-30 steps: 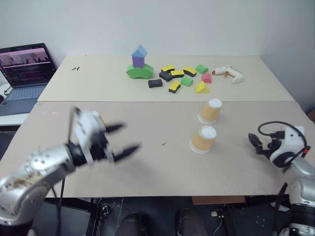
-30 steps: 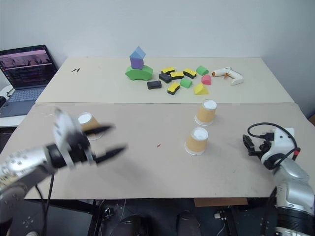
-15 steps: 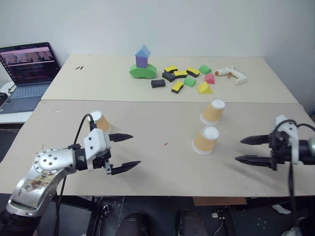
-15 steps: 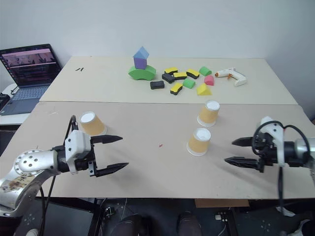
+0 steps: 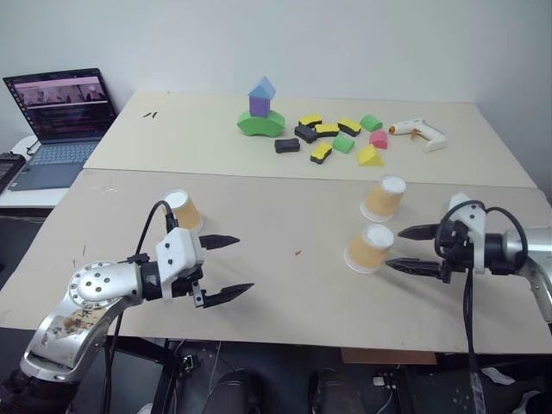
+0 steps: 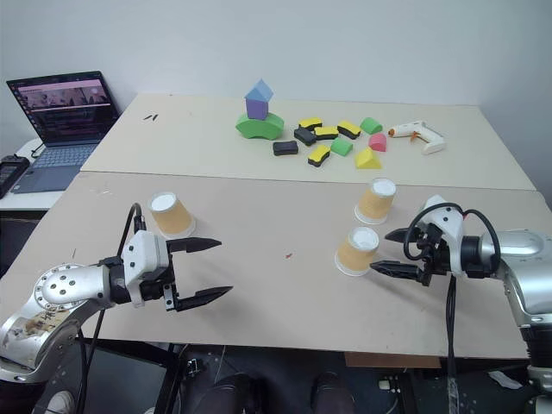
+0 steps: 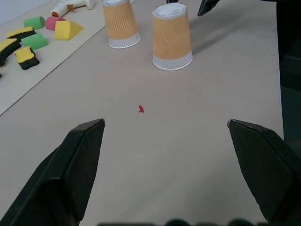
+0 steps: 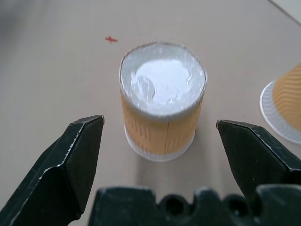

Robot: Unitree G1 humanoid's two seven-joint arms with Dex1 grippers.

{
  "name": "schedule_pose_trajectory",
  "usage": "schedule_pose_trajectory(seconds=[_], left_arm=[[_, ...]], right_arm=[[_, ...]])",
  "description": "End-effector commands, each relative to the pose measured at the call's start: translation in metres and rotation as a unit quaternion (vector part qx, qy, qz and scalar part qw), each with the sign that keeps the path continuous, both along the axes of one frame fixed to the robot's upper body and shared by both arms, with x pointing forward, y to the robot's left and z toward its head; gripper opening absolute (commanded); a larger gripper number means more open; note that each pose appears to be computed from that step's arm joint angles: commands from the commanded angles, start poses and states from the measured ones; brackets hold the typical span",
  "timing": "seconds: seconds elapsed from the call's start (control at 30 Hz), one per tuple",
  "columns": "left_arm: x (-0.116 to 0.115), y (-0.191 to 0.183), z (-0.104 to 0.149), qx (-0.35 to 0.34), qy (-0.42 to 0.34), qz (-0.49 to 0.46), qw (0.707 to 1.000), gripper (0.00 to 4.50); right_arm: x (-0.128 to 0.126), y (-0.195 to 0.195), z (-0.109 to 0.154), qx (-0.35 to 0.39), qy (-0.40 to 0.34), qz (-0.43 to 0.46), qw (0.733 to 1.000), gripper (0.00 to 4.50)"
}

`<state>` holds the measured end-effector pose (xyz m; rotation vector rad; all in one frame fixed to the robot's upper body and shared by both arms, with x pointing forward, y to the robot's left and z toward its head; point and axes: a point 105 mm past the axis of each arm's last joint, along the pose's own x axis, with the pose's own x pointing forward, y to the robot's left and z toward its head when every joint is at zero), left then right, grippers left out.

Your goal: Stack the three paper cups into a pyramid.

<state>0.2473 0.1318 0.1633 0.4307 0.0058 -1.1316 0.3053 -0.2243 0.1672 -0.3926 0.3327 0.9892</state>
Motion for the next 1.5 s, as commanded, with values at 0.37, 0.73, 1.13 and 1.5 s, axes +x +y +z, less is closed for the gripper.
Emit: schedule_pose_trajectory(seconds=[0.37, 0.73, 1.13, 1.5], left_arm=[[-0.001, -0.005, 0.007, 0.001, -0.022, 0.0, 1.0, 4.47], [-0.001, -0.006, 0.008, -0.001, -0.022, 0.003, 1.0, 4.5], [0.005, -0.005, 0.006, 0.005, -0.021, 0.003, 1.0, 4.5], [0.004, -0.008, 0.007, 0.004, -0.024, -0.006, 1.0, 4.5]], right_arm=[[0.008, 0.025, 0.017, 0.001, -0.037, 0.025, 0.999, 4.5], [0.01, 0.024, 0.016, 0.003, -0.04, 0.024, 0.999, 2.56], [0.021, 0.087, 0.063, 0.011, -0.083, 0.14, 0.987, 2.56], [0.057, 0.173, 0.03, -0.056, -0.064, 0.251, 0.964, 2.56]])
